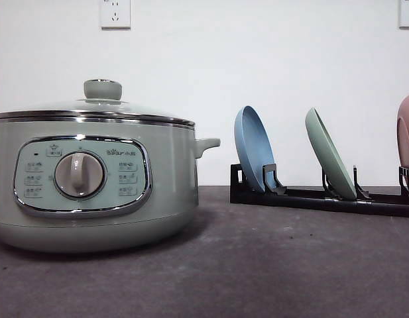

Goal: Transfer potato from steamer to green plate

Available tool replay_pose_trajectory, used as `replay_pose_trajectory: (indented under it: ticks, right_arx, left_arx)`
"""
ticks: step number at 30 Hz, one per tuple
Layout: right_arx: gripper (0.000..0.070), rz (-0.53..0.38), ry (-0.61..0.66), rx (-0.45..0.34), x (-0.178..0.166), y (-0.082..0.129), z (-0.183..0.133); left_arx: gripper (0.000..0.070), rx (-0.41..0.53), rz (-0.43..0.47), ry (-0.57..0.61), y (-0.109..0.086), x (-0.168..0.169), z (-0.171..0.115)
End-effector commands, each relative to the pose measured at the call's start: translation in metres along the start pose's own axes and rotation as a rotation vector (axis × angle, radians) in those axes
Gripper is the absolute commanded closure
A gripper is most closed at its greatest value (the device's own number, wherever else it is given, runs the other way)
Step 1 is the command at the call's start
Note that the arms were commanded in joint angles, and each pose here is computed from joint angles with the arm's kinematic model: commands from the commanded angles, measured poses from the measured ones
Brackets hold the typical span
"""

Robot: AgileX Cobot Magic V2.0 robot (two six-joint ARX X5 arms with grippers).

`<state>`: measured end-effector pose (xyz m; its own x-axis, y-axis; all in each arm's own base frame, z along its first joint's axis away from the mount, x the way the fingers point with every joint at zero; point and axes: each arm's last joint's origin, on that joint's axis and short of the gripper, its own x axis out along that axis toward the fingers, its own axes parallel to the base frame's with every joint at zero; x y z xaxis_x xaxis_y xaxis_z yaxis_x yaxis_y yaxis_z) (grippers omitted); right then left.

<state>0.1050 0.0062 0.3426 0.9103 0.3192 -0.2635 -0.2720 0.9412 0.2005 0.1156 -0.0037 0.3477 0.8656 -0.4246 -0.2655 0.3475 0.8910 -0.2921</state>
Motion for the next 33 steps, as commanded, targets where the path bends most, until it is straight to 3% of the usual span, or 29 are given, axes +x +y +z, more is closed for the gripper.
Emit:
replay_pose_trajectory:
  ticks: [1,12,19,21,23,26,28,33]
  right_arx:
    - [0.0700,0.027,0.031,-0.070,0.002,0.002,0.010]
    - [0.0700,0.165,0.278,-0.088,0.018,0.009,0.036]
    - [0.0700,0.209,0.304,-0.111,0.019,0.015,0.035]
    - [0.0697,0.210,0.305,-0.110,0.019,0.016,0.035]
    - [0.0619,0.210,0.306,-0.109,0.019,0.016,0.035]
    - [0.0279,0.207,0.308,-0.090,0.019,0.016,0.035]
    - [0.0131,0.204,0.310,-0.075,0.019,0.016,0.035]
    - [0.0123,0.203,0.310,-0.070,0.019,0.016,0.035]
  left_arx:
    - [0.0697,0.072,-0.044,0.013,-0.004,0.000,0.011]
    - [0.0697,0.145,-0.233,0.240,-0.023,0.009,0.027]
    - [0.0694,0.150,-0.257,0.257,-0.026,0.009,0.025]
    - [0.0651,0.149,-0.258,0.257,-0.026,0.009,0.025]
    - [0.0543,0.144,-0.257,0.257,-0.026,0.009,0.025]
    - [0.0292,0.133,-0.255,0.257,-0.026,0.009,0.025]
    - [0.0156,0.133,-0.255,0.257,-0.026,0.009,0.025]
    - [0.0138,0.132,-0.255,0.257,-0.026,0.009,0.025]
